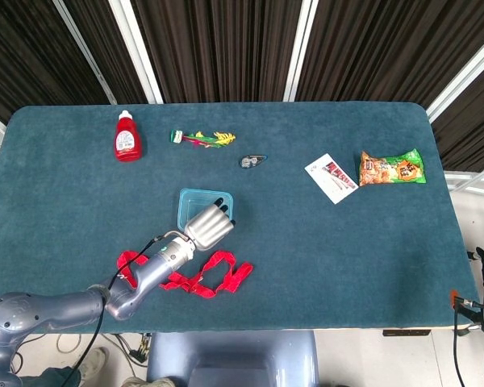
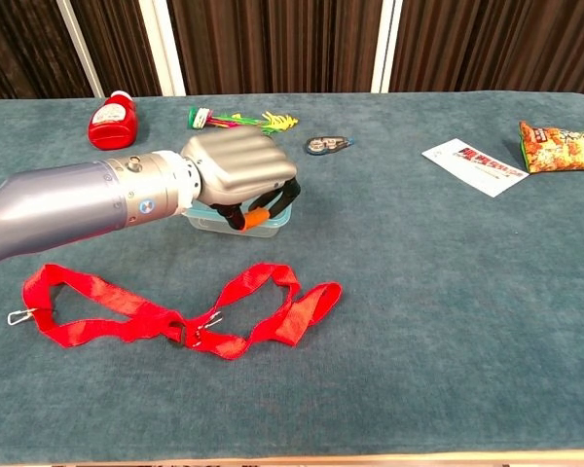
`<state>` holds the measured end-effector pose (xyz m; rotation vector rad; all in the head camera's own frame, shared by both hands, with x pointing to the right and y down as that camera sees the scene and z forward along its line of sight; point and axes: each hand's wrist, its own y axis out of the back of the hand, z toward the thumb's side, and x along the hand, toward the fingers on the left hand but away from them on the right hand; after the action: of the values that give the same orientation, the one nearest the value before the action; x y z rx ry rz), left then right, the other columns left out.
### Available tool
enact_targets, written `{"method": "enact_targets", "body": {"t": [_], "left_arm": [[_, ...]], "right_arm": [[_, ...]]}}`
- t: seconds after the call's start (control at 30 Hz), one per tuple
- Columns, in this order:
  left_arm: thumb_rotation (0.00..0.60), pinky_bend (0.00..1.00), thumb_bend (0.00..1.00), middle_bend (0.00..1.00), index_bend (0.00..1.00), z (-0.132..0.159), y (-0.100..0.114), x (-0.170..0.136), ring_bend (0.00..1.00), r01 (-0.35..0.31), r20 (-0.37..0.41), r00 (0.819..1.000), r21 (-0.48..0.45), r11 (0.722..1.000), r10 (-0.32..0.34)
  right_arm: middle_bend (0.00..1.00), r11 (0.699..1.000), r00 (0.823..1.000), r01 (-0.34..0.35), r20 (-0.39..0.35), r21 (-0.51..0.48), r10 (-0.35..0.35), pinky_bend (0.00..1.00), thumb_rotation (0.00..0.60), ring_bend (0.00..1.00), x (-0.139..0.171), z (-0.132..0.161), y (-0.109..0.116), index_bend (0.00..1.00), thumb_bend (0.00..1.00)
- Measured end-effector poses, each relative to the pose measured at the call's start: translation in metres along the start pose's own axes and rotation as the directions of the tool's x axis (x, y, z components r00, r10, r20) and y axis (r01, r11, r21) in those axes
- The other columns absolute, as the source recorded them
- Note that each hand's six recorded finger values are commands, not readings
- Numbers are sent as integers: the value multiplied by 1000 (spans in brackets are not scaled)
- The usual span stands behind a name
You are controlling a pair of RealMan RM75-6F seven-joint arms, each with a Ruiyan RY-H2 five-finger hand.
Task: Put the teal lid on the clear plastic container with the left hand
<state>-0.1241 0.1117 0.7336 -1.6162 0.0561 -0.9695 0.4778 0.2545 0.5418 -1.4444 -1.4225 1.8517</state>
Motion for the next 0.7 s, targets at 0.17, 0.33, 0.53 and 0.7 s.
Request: {"method": "enact_targets", "body": {"t": [0.17,0.33,0.53,0.7], "left_arm": [[600,255,483,562,701,-7,16,-1,330,-53,-26,998,-33,998,52],[600,255,483,543,604,-20,39,-7,325,-113,-64,992,-94,989,108],[600,179,464,379,346,-41,58,-24,214,-166,-143,980,-181,969,141],[600,105,381,170,159,-63,59,-56,69,-208,-262,952,-178,962,158]], "right_arm": [[39,1000,1000,1,-2,2,-1,0,600,23,0,0,0,57,392],[39,1000,1000,6,-5,8,-6,0,600,23,0,1,0,56,392],[39,1000,1000,11,-13,17,-11,0,600,23,-1,1,1,57,392],[39,999,999,15,-38,36,-13,0,600,23,-1,4,2,57,392]]}}
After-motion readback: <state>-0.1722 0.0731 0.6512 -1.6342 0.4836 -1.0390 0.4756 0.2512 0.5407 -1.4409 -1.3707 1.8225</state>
